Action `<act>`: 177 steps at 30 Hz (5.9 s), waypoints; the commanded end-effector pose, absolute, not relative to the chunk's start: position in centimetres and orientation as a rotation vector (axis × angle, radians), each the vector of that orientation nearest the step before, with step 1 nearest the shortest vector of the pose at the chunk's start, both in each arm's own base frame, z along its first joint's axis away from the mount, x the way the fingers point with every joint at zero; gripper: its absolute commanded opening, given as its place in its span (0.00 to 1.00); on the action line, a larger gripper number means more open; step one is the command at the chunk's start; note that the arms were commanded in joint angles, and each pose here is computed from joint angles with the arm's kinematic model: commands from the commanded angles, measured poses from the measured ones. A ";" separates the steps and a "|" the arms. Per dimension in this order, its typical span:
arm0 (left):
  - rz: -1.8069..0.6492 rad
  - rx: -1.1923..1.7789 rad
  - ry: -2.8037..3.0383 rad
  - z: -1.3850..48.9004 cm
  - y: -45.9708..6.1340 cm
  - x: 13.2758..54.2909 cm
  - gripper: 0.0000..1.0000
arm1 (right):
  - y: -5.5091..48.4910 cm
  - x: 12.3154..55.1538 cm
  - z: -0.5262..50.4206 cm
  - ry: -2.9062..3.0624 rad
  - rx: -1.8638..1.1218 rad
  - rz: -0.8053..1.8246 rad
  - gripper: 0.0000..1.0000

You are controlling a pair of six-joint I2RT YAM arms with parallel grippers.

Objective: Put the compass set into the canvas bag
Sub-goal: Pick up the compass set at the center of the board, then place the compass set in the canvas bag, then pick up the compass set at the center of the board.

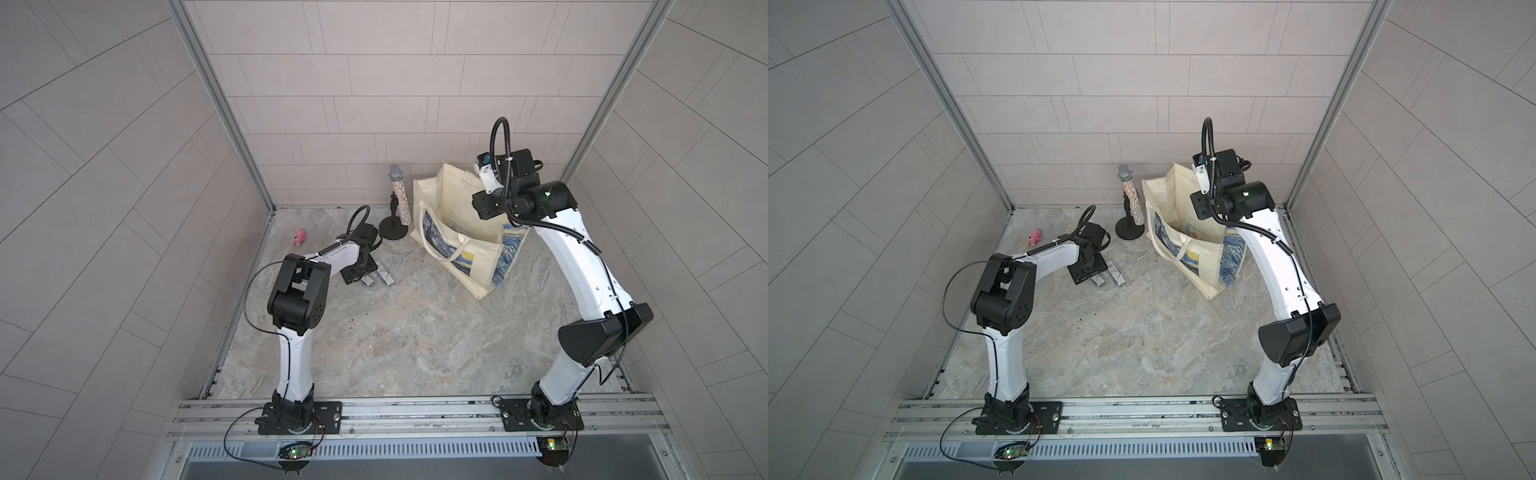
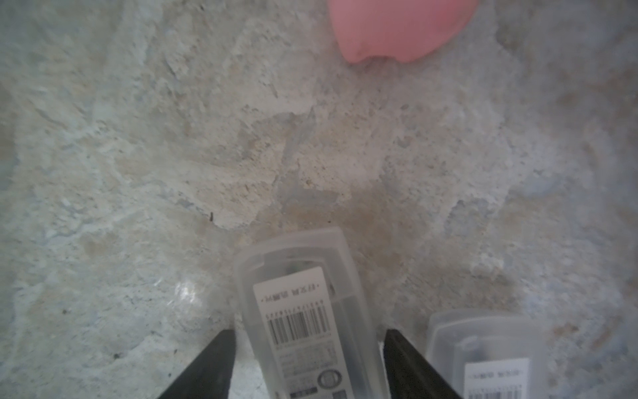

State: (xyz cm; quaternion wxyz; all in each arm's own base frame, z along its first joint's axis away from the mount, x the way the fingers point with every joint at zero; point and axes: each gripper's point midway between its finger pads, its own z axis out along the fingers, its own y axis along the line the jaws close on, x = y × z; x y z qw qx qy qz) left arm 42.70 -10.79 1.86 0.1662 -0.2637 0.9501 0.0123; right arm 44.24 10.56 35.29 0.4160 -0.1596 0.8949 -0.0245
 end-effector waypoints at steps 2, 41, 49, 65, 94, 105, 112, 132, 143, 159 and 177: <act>0.046 -0.792 2.724 1.0 -10.2 41.2 0.61 | 11.2 43.1 37.1 2.189 -0.396 -0.027 0.57; -1.119 -0.695 2.159 27.2 -19.9 38.3 0.35 | 36.7 35.3 26.5 2.205 -0.718 0.925 0.58; -1.109 -0.684 2.144 27.7 -19.8 38.4 0.35 | 37.3 35.9 25.2 2.237 -0.717 0.924 0.32; -0.742 -0.518 2.195 26.4 -12.6 37.7 0.97 | 26.9 37.2 33.6 2.103 -0.595 0.570 0.00; -0.494 -0.361 2.619 14.0 -15.7 39.0 1.00 | 12.2 49.6 21.5 2.550 -0.447 -0.014 0.00; -0.456 -0.340 2.667 12.0 -17.0 39.6 1.00 | 12.5 50.4 17.7 2.631 -0.476 -0.025 0.05; -0.378 -0.344 2.699 10.2 -16.9 39.9 1.00 | 12.2 50.5 17.7 2.662 -0.457 -0.045 0.30; 0.091 -0.467 2.822 5.1 -18.2 41.5 1.00 | 12.0 45.4 33.0 2.251 -0.348 0.077 0.49; 0.148 -0.540 2.857 1.3 -19.0 42.1 0.92 | 12.0 41.9 37.5 2.083 -0.314 0.174 0.55; -0.019 -0.638 2.810 1.2 -18.2 41.8 0.60 | 13.1 40.3 37.9 2.060 -0.322 0.241 0.56; -0.565 -0.707 2.465 12.2 -18.6 41.2 0.33 | 21.1 35.7 35.9 2.046 -0.513 0.495 0.57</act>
